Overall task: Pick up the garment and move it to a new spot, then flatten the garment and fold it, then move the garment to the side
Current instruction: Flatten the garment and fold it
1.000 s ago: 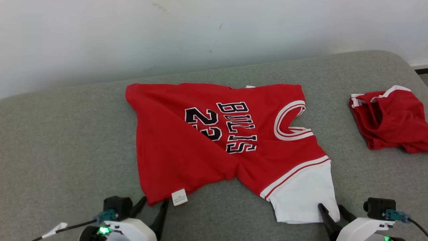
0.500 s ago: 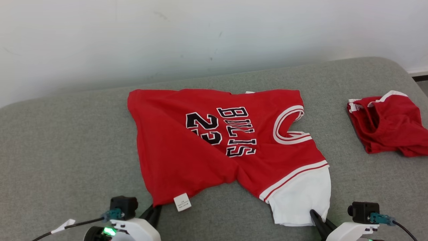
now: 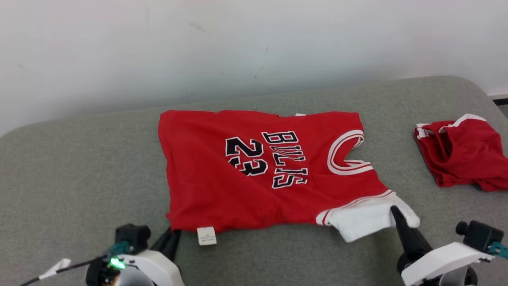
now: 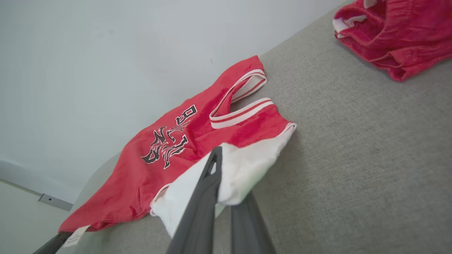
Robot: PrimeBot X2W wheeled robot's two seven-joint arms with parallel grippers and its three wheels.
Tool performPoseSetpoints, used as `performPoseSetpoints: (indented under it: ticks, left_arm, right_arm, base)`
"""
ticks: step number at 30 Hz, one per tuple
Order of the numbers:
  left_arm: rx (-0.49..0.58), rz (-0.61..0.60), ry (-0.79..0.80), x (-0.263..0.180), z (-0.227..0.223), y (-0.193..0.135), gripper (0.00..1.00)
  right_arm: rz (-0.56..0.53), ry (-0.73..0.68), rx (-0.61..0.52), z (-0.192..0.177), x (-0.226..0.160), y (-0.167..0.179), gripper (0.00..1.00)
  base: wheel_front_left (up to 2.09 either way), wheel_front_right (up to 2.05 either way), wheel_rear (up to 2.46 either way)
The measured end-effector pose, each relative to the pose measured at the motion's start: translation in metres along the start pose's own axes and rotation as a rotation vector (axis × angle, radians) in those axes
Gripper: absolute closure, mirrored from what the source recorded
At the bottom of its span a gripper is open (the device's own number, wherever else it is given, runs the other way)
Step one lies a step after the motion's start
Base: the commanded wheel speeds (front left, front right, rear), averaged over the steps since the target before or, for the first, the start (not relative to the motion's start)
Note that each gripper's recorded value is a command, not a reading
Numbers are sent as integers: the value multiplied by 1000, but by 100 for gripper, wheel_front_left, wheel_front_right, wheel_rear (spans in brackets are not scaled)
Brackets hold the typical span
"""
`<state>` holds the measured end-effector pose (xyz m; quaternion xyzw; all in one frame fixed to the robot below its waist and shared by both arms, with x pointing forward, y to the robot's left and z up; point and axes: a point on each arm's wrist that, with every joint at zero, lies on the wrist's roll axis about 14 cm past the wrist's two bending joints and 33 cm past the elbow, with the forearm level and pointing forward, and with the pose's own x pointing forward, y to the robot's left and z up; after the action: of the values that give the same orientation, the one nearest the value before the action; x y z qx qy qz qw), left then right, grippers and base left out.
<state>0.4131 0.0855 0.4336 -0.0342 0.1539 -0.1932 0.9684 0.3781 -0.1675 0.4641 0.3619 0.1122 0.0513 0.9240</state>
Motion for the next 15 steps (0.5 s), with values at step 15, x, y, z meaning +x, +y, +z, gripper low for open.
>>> performPoseSetpoints:
  ticks: [15]
  left_arm:
    - [194,-21,-80,95,110,52,100]
  right_arm:
    - [164,-130,-34,102,108,46,100]
  base:
    - [0,0,0]
